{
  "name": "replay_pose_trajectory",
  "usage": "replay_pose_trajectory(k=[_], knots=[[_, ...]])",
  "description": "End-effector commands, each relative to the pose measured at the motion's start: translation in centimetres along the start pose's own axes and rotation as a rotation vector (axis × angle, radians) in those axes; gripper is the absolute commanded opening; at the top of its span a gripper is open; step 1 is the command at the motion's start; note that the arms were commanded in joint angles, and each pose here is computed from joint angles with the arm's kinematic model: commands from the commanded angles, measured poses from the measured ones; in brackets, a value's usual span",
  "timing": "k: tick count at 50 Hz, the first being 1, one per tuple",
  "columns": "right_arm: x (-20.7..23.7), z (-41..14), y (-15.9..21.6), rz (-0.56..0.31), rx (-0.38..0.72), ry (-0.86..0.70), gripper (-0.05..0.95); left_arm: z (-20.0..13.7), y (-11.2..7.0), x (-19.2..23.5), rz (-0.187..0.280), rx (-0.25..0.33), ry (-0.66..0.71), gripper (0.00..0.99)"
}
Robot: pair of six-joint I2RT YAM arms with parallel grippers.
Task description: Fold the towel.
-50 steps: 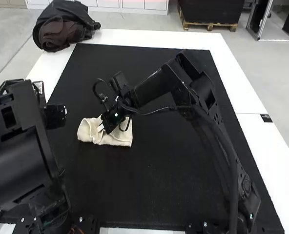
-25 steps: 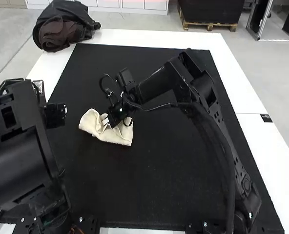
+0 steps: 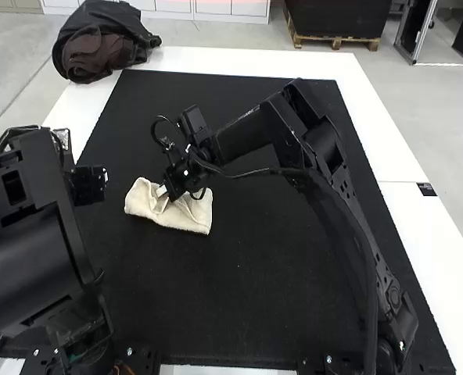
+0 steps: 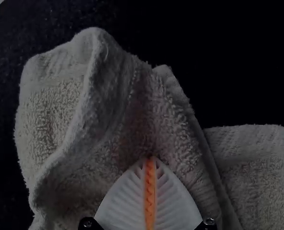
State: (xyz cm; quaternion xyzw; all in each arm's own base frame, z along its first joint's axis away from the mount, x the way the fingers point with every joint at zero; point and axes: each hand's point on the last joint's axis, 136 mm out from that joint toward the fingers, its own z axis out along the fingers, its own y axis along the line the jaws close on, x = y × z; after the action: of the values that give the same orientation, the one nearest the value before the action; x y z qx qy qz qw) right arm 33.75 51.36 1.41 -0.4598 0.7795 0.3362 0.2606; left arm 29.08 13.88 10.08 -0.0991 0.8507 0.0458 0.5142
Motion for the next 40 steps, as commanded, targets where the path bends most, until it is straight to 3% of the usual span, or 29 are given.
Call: replay_pose_trajectory(k=[1,40], knots=[[-0.5,1.3,0.9,0.006,-0.01,-0.009,-0.02,-0.2,-0.3,0.0,-0.006,0.012,-0.01,0.966],[-1.5,4.0,3.8,0.016,-0.068,-0.014,-0.02,-0.2,-0.4,1.0,-0.015,0.016,0.007,0.966]])
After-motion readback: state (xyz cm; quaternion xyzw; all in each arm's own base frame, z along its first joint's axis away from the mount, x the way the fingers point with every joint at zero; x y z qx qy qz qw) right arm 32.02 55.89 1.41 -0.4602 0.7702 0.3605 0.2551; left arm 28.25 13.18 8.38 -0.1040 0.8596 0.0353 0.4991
